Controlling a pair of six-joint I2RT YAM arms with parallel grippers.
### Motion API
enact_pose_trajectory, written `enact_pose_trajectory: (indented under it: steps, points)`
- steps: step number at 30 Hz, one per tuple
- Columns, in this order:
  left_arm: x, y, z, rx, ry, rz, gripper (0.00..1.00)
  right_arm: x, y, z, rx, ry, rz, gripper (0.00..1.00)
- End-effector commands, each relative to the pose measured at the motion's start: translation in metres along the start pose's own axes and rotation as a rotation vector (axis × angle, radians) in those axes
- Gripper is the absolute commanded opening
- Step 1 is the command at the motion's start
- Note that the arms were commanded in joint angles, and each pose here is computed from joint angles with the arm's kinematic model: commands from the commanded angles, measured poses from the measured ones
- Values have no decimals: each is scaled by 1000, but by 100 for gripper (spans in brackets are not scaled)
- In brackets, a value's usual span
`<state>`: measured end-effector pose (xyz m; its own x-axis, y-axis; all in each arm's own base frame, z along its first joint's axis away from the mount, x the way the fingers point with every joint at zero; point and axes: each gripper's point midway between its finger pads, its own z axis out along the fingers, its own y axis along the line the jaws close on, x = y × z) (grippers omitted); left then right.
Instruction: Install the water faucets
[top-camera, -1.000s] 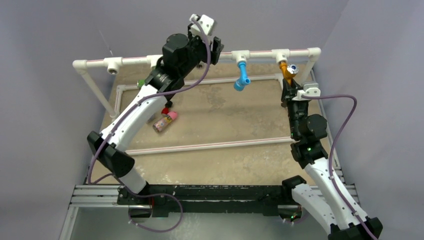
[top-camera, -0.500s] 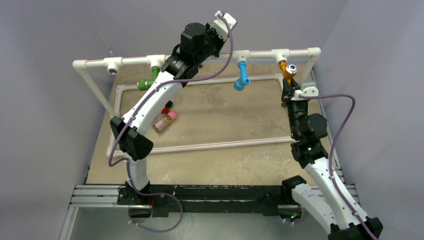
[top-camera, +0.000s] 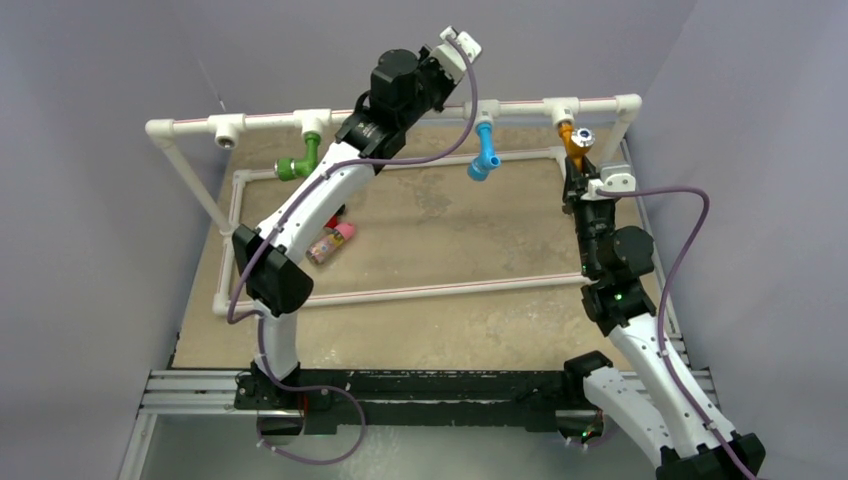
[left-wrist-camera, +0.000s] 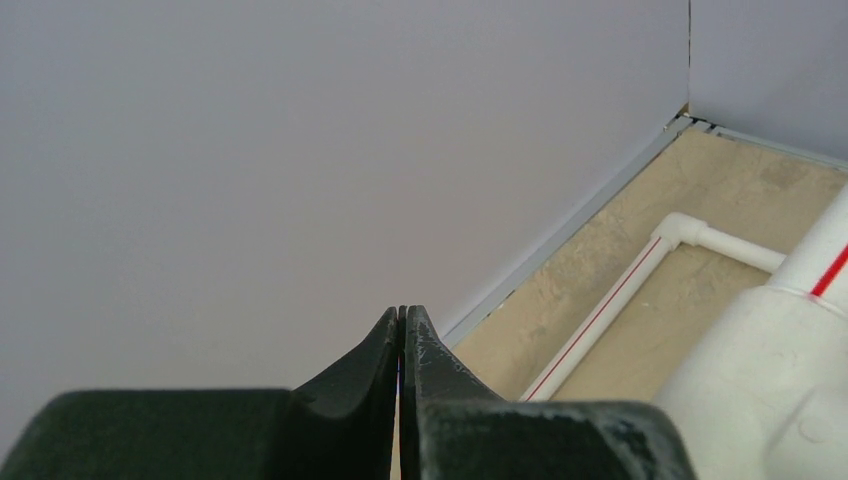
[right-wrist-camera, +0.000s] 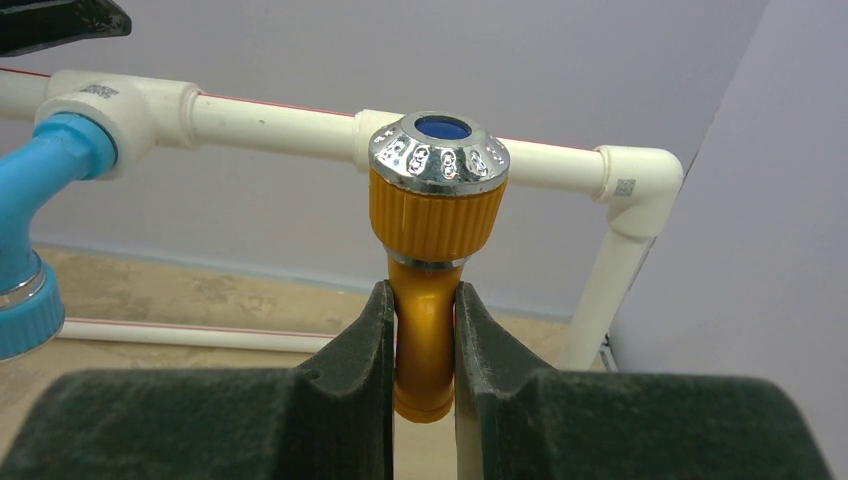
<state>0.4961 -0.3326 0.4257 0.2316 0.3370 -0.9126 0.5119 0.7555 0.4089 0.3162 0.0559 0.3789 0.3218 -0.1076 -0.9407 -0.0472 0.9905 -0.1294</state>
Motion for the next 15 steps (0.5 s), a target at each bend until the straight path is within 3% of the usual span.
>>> enact_pose_trajectory:
  steps: [1,4,8,15]
  points:
    - [18,12,15,-80,27,25,0,-18,-3,5,7,-53,5,0]
    - [18,36,20,-223,15,5,0,-17,-2,6,7,-54,6,0]
    - [25,45,26,-292,23,4,0,-18,-1,6,4,-58,11,0]
    - [55,25,30,-227,99,25,0,-16,0,8,2,-57,14,0]
